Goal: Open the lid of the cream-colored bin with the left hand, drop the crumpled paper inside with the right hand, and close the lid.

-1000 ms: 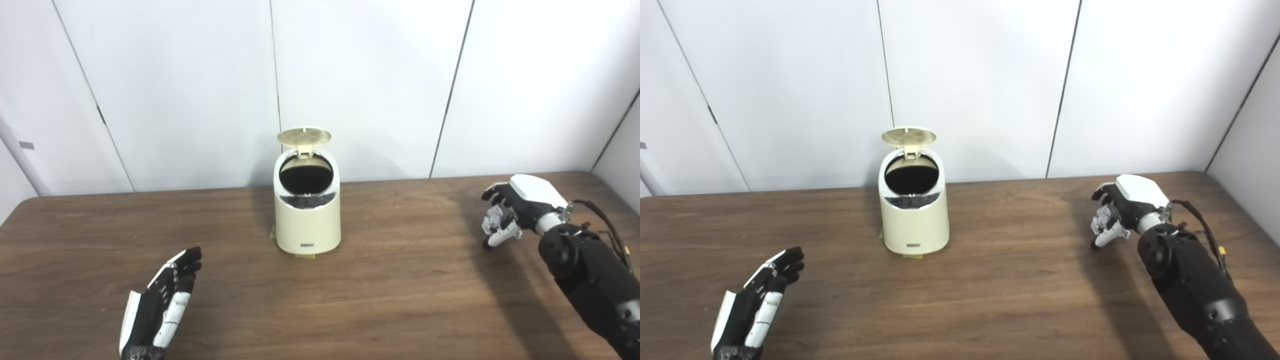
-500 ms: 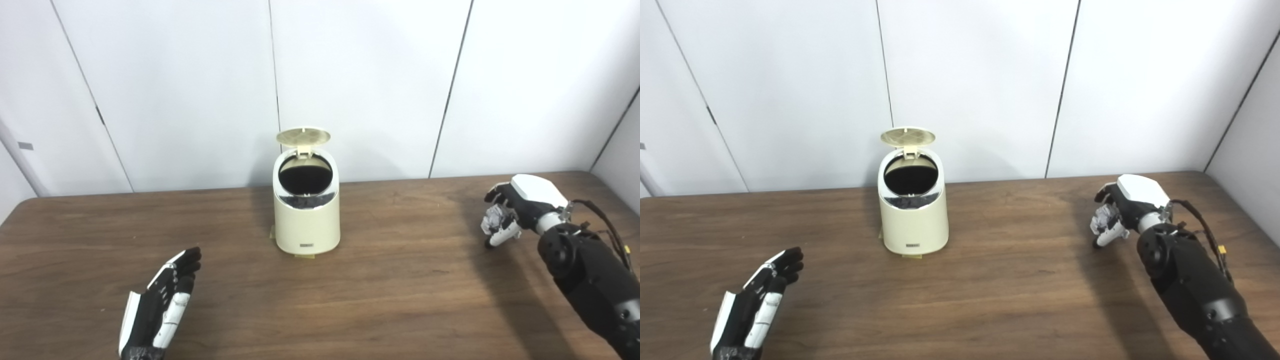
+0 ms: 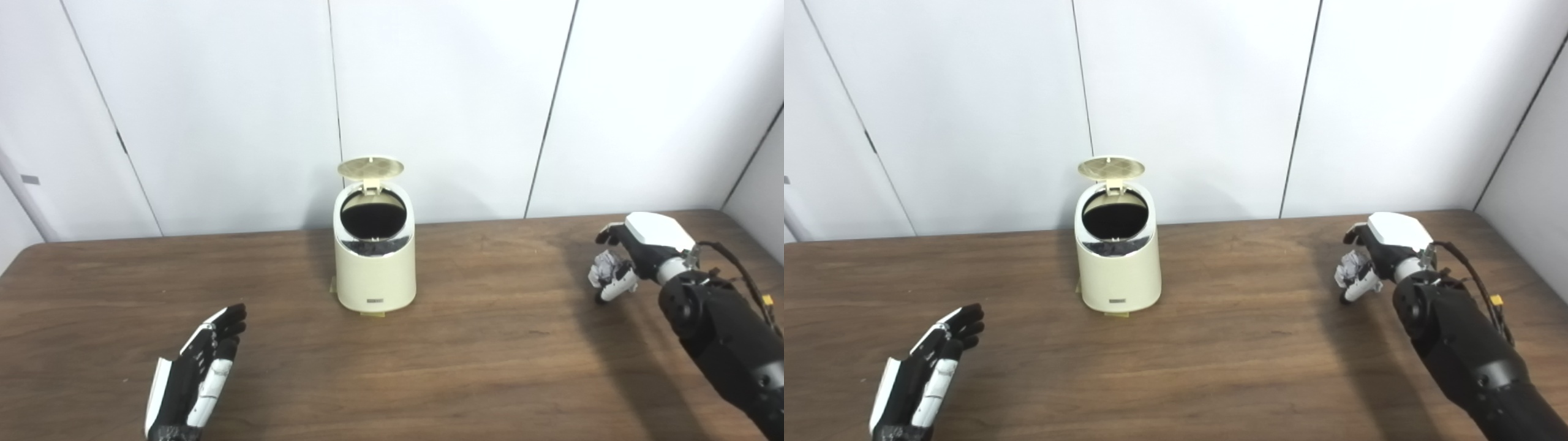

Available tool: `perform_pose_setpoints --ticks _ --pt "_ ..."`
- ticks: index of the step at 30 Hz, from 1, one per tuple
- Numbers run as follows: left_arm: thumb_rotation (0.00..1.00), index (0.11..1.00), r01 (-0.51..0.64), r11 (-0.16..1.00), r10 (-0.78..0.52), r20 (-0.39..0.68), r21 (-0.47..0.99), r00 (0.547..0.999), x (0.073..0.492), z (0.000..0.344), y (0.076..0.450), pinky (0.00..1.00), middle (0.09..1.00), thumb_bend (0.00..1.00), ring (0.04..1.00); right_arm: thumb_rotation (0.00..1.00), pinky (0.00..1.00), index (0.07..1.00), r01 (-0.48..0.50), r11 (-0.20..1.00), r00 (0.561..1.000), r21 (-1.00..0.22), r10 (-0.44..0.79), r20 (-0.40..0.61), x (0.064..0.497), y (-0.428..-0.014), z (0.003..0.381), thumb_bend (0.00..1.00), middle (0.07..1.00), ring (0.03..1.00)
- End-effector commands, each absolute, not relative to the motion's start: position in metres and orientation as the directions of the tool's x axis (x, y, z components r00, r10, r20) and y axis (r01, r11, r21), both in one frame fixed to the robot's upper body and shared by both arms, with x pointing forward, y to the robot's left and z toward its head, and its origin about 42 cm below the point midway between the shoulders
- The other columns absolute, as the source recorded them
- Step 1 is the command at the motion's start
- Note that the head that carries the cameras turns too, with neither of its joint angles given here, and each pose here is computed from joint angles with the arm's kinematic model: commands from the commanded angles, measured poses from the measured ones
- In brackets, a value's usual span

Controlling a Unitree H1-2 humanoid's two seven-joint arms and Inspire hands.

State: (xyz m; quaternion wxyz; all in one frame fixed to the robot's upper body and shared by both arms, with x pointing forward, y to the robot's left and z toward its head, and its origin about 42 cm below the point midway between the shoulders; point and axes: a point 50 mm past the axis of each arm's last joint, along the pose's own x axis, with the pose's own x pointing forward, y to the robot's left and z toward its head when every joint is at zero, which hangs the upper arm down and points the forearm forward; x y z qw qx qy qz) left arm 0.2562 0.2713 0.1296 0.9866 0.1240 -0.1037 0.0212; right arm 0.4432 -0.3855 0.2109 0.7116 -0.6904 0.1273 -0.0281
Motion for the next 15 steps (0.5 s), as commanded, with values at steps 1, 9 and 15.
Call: perform_pose_setpoints --ticks 1,9,15 --pt "0.87 0.85 -0.075 0.963 0.001 0.277 0.26 0.961 0.26 0.146 0.272 0.8 0.832 0.72 0.815 0.28 0.76 0.774 -0.162 -0.033 0.946 -0.986 -0.289 -0.146 0.45 -0.41 0.228 0.91 0.807 0.809" --pt "0.86 0.847 -0.074 0.966 0.004 0.27 0.249 0.963 0.26 0.146 0.269 0.8 0.83 0.73 0.807 0.31 0.76 0.762 -0.208 -0.001 0.933 -0.978 -0.299 -0.199 0.45 -0.421 0.222 0.9 0.831 0.824" --pt "0.86 0.852 -0.077 0.966 0.007 0.27 0.248 0.963 0.26 0.144 0.27 0.82 0.832 0.7 0.817 0.32 0.76 0.77 -0.209 -0.01 0.932 -0.978 -0.306 -0.196 0.45 -0.423 0.222 0.89 0.828 0.819"
